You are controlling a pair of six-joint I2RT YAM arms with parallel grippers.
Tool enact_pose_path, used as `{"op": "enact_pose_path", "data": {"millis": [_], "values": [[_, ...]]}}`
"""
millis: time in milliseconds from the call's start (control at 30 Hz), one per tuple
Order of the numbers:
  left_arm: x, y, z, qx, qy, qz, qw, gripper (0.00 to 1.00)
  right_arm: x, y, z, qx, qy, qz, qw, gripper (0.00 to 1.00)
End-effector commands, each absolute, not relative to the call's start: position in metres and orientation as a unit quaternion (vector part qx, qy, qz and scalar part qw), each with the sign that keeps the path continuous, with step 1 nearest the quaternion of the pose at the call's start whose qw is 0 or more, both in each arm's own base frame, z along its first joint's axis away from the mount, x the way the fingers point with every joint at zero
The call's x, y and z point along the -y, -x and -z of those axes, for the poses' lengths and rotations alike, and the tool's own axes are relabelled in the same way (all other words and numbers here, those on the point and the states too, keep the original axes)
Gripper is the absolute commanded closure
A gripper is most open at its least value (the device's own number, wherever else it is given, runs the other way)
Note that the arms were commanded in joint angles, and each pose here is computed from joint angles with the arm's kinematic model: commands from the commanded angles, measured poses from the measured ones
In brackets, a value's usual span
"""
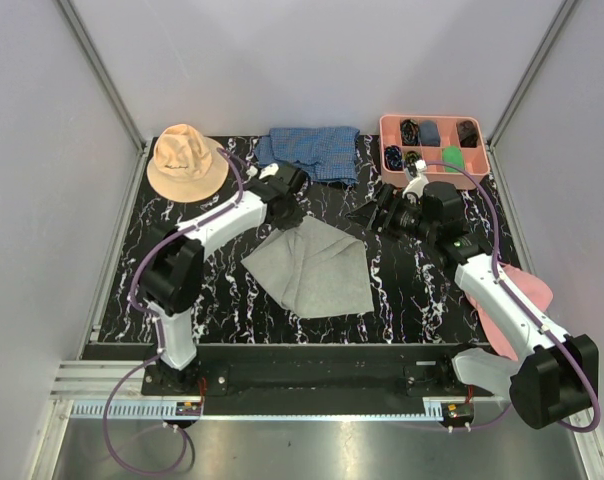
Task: Fold the napkin, place the utensils inside, and roll it up
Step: Fold the napkin
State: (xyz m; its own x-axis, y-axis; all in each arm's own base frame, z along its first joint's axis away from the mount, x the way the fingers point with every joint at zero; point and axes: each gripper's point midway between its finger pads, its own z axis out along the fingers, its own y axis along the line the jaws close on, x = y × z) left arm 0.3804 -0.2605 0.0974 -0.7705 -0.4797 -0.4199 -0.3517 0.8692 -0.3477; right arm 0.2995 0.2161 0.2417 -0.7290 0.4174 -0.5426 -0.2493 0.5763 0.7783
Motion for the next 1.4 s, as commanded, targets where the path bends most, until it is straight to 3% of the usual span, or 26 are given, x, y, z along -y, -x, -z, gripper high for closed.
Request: {"op": "enact_pose_path", "data": {"millis": [0, 400, 500, 533, 633, 667, 867, 1067, 1367], "values": [[0.274, -0.405, -0.114, -0.917, 0.237, 0.151, 0.285, 1.0, -0.214, -0.304, -0.244, -0.806, -0.055, -0.456, 0.373, 0.2], [0.269, -0.42, -0.102, -0.914, 0.253, 0.138, 0.286, 1.0, -0.213, -0.304, -0.238, -0.809, -0.059, -0.451, 0.371, 0.2], [0.273, -0.423, -0.105, -0.913, 0.248, 0.147, 0.288, 0.78, -0.212, -0.304, -0.238, -0.81, -0.059, -0.45, 0.371, 0.2], [0.274, -0.427, -0.108, -0.911, 0.246, 0.152, 0.293, 0.62, -0.212, -0.303, -0.237, -0.811, -0.058, -0.449, 0.371, 0.19], [0.28, -0.432, -0.123, -0.906, 0.237, 0.17, 0.307, 0.4, -0.21, -0.304, -0.236, -0.814, -0.06, -0.441, 0.373, 0.19], [0.281, -0.434, -0.128, -0.905, 0.232, 0.173, 0.312, 0.29, -0.208, -0.304, -0.237, -0.814, -0.063, -0.439, 0.375, 0.2], [0.268, -0.442, -0.174, -0.892, 0.207, 0.189, 0.353, 0.07, -0.204, -0.307, -0.226, -0.827, -0.07, -0.417, 0.37, 0.19], [0.219, -0.427, -0.161, -0.913, 0.136, 0.147, 0.357, 0.01, -0.198, -0.309, -0.19, -0.869, -0.087, -0.369, 0.318, 0.19], [0.189, -0.382, -0.113, -0.933, 0.113, 0.2, 0.279, 0.01, -0.174, -0.269, -0.105, -0.942, -0.124, -0.265, 0.165, 0.24]]}}
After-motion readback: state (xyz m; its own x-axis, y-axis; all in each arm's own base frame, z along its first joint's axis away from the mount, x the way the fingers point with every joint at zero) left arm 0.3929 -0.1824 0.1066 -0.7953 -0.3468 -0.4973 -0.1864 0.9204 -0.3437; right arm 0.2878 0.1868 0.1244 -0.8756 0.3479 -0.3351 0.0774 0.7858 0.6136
